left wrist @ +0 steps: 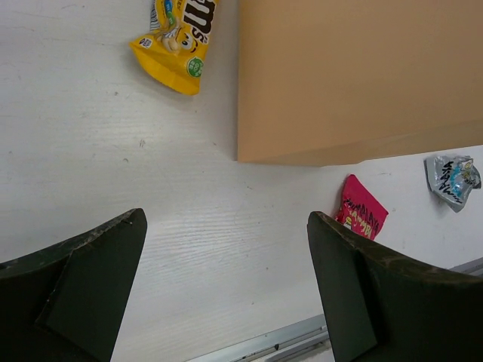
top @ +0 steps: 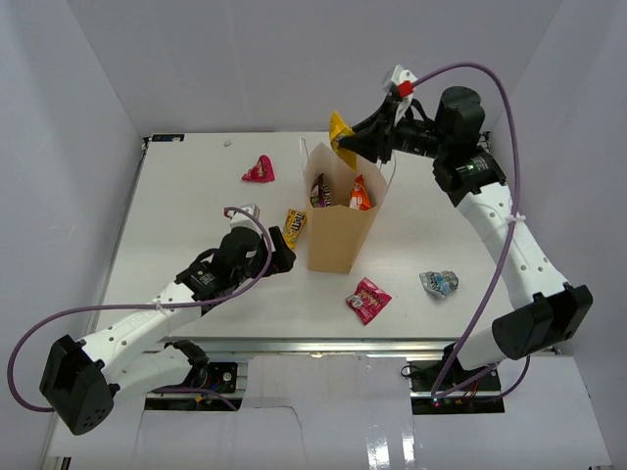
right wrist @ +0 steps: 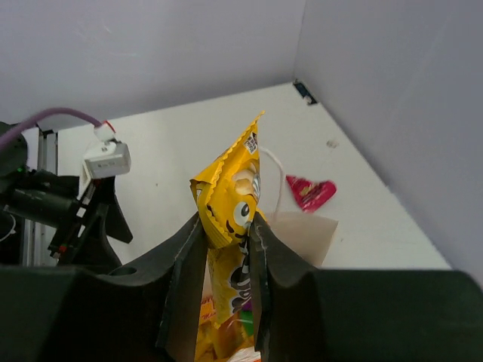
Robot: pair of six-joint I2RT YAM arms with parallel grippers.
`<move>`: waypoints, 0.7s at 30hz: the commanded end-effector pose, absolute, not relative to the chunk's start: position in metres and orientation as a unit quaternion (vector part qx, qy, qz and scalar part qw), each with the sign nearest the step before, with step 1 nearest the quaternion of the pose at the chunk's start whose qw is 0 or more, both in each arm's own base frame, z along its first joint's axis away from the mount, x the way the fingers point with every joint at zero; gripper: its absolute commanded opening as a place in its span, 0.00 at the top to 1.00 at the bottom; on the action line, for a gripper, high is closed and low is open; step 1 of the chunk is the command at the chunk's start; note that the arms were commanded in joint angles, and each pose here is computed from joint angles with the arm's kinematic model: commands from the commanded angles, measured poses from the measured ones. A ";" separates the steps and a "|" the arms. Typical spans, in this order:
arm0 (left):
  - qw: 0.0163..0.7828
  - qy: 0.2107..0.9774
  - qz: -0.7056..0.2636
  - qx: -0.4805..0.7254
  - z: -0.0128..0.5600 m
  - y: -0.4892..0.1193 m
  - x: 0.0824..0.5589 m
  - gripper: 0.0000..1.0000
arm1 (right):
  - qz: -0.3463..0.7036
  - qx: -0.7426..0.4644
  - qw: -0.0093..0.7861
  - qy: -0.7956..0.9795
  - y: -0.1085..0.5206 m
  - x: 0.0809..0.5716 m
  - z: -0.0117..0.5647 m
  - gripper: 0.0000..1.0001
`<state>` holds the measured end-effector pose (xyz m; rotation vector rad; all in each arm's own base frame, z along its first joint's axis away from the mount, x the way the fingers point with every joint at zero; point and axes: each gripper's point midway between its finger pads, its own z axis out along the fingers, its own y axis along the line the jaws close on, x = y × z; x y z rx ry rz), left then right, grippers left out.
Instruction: Place the snacks into the paper bag
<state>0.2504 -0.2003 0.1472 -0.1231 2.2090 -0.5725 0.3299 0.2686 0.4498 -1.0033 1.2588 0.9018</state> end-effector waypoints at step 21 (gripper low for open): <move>0.339 0.908 -0.245 0.038 0.121 -0.186 0.360 0.06 | 0.319 -0.440 0.626 0.559 0.217 0.324 0.456 0.24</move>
